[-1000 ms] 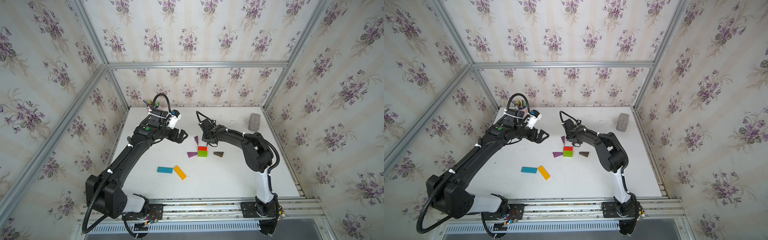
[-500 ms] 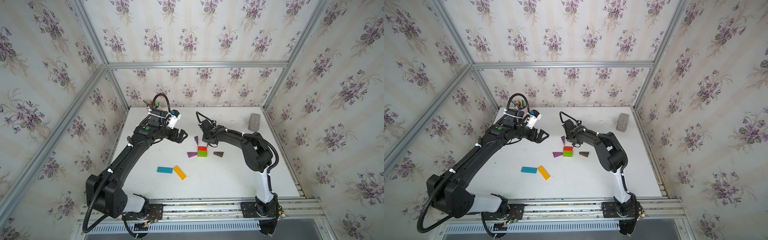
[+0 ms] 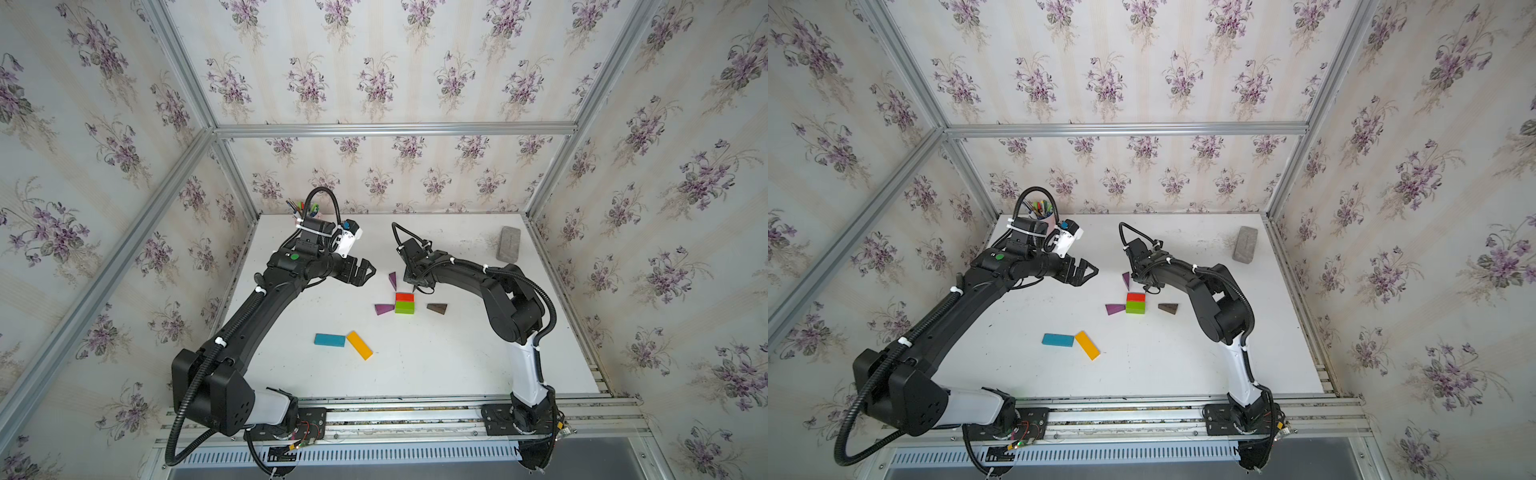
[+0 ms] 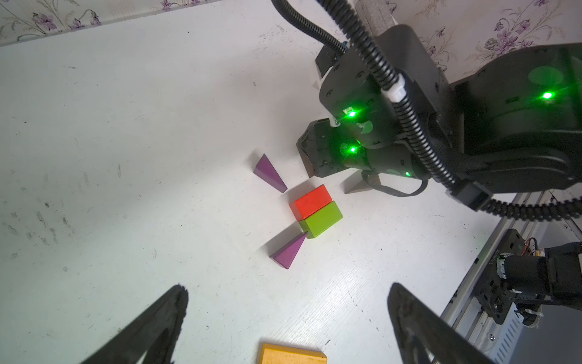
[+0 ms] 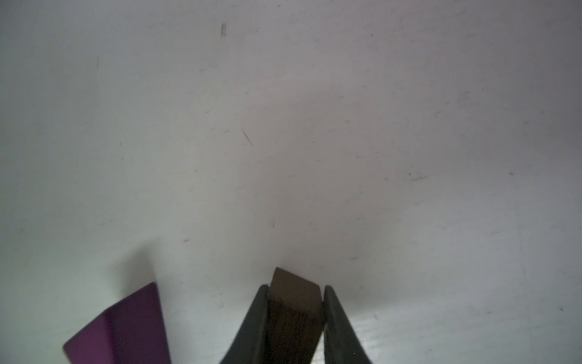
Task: Assemble a small pinwheel with building blocks
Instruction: Assemble the building block at the center of the board.
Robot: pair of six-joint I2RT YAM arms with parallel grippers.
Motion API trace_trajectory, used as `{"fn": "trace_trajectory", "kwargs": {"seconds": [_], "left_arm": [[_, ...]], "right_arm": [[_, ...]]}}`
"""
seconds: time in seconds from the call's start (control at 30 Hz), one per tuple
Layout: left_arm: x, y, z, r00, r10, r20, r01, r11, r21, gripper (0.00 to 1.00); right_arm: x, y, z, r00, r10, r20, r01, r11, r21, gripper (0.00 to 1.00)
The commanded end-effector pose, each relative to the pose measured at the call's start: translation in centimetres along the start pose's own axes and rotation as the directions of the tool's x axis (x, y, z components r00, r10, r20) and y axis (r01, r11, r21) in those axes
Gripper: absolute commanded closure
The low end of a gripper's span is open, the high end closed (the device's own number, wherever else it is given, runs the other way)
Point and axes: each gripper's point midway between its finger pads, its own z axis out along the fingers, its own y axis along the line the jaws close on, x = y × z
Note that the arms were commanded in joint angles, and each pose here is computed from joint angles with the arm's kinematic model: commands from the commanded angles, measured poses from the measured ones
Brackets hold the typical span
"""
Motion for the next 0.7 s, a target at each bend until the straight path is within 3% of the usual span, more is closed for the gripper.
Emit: {"fn": "trace_trajectory", "kwargs": {"seconds": [0.0, 0.27, 0.53, 0.67], "left_arm": [[-0.5, -0.21, -0.16, 1.0, -0.008, 0.016, 0.008, 1.0, 0.013, 0.0], [-0.52, -0.17, -0.2, 1.0, -0.011, 0.017, 0.01, 1.0, 0.014, 0.0], [-0.52, -0.16, -0.21, 1.0, -0.011, 0.018, 0.01, 1.0, 0.014, 0.0], [-0.52, -0.12, -0.18, 1.0, -0.012, 0.018, 0.011, 1.0, 0.016, 0.0]], "right_arm": [[0.56, 0.1, 0.24, 1.0, 0.013, -0.016, -0.013, 1.0, 0.002, 0.77], [0.85, 0.55, 0.29, 1.0, 0.007, -0.024, -0.007, 1.0, -0.01, 0.64], [0.64, 0.64, 0.02, 1.0, 0.005, -0.016, -0.005, 1.0, -0.011, 0.59], [0.17, 0.74, -0.53, 1.0, 0.0, 0.001, 0.0, 1.0, -0.015, 0.52]]}}
